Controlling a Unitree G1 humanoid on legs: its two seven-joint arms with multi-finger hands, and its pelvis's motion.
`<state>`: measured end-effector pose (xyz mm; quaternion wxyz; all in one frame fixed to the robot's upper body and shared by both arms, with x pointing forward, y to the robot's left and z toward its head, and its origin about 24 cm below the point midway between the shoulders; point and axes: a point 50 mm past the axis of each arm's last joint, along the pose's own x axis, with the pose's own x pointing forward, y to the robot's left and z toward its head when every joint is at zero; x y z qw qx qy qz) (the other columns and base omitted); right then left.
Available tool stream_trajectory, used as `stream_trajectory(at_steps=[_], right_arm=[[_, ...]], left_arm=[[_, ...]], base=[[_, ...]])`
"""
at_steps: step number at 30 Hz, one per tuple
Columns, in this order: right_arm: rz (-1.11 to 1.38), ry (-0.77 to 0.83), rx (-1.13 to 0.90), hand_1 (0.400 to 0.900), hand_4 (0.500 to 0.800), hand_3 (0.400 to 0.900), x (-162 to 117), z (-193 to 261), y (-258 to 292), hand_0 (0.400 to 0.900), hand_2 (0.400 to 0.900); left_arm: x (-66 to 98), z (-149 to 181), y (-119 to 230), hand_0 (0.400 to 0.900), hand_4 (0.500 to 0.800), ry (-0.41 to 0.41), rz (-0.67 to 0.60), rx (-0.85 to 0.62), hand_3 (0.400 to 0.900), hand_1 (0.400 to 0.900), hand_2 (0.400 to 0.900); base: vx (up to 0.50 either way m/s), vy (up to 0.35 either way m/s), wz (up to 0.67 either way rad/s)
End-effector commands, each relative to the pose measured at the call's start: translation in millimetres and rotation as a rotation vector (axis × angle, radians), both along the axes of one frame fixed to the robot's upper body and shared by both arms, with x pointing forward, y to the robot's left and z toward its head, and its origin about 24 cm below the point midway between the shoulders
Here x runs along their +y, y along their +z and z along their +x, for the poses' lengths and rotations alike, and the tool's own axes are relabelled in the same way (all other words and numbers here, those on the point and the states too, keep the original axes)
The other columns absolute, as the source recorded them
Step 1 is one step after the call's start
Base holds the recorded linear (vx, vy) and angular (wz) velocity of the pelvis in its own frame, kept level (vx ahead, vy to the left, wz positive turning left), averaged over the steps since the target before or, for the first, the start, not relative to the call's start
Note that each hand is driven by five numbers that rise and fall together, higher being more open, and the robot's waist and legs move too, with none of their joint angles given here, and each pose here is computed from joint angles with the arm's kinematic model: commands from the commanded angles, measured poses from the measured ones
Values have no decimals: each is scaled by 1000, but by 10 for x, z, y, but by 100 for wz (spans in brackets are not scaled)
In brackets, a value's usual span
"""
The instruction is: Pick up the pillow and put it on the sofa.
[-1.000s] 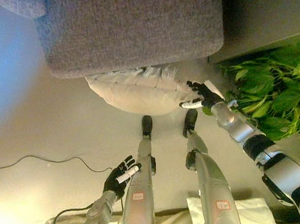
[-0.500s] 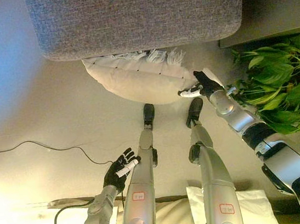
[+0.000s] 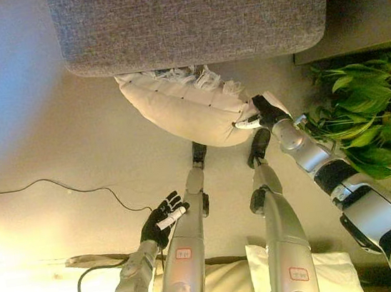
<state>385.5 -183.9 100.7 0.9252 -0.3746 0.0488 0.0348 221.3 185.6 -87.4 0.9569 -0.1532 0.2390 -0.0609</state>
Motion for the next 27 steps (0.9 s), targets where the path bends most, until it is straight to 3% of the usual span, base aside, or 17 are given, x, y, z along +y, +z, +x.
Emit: stream_trajectory(at_steps=[1, 13, 27], right_arm=[[-47, 166, -69, 400, 500, 400, 179, -50, 102, 400, 400], [-163, 419, -74, 400, 500, 400, 461, -319, 24, 400, 400], [-308, 669, -108, 400, 500, 400, 638, -579, 659, 400, 400]], left_arm=[[-8, -270, -133, 900, 800, -11, -26, 58, 900, 900, 900], [489, -522, -260, 900, 800, 104, 75, 205, 900, 900, 900], [714, -1269, -557, 900, 800, 177, 147, 519, 900, 900, 900]], base=[[-38, -13, -11], [20, -61, -8], [203, -44, 4]])
